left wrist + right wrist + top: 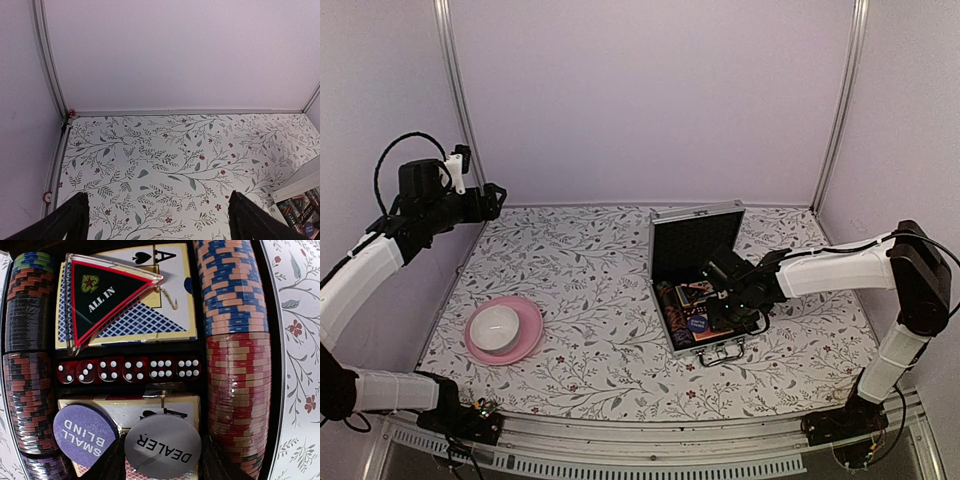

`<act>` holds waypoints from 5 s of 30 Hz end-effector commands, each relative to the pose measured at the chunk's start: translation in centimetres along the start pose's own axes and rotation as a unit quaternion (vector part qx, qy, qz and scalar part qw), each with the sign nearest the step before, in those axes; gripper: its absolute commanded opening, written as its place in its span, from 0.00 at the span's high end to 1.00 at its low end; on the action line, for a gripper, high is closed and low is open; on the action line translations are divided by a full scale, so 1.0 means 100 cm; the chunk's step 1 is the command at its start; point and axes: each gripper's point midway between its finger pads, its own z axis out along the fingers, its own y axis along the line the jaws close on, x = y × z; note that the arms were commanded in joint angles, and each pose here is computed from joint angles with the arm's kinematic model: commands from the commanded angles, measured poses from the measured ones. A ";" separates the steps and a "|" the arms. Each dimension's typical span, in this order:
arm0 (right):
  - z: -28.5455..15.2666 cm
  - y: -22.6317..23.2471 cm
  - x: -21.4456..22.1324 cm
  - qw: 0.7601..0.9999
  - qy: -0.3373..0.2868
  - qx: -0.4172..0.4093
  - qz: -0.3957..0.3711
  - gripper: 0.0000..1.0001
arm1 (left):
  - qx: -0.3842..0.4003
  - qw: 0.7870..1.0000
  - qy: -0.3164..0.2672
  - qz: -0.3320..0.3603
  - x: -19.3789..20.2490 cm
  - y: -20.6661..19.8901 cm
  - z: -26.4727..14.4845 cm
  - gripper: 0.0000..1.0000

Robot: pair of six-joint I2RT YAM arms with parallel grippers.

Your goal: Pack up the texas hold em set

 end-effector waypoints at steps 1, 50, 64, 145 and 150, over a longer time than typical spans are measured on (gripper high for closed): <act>0.001 -0.004 0.000 1.000 -0.002 0.002 0.004 0.46 | 0.000 1.000 0.004 0.007 0.003 0.000 0.003 0.03; -0.117 -0.085 -0.091 0.928 -0.250 -0.269 0.062 0.15 | 0.132 0.989 -0.055 -0.040 -0.001 -0.108 -0.008 0.03; -0.086 -0.123 -0.081 0.917 -0.252 -0.278 0.136 0.15 | 0.419 0.907 -0.005 -0.026 0.015 -0.325 0.035 0.03; -0.019 0.014 -0.058 0.922 -0.069 -0.381 -0.014 0.33 | 0.485 0.850 0.203 0.013 0.199 -0.377 -0.021 0.06; -0.025 0.010 -0.069 0.927 -0.088 -0.364 -0.012 0.33 | 0.455 0.863 0.217 0.025 0.210 -0.372 -0.015 0.13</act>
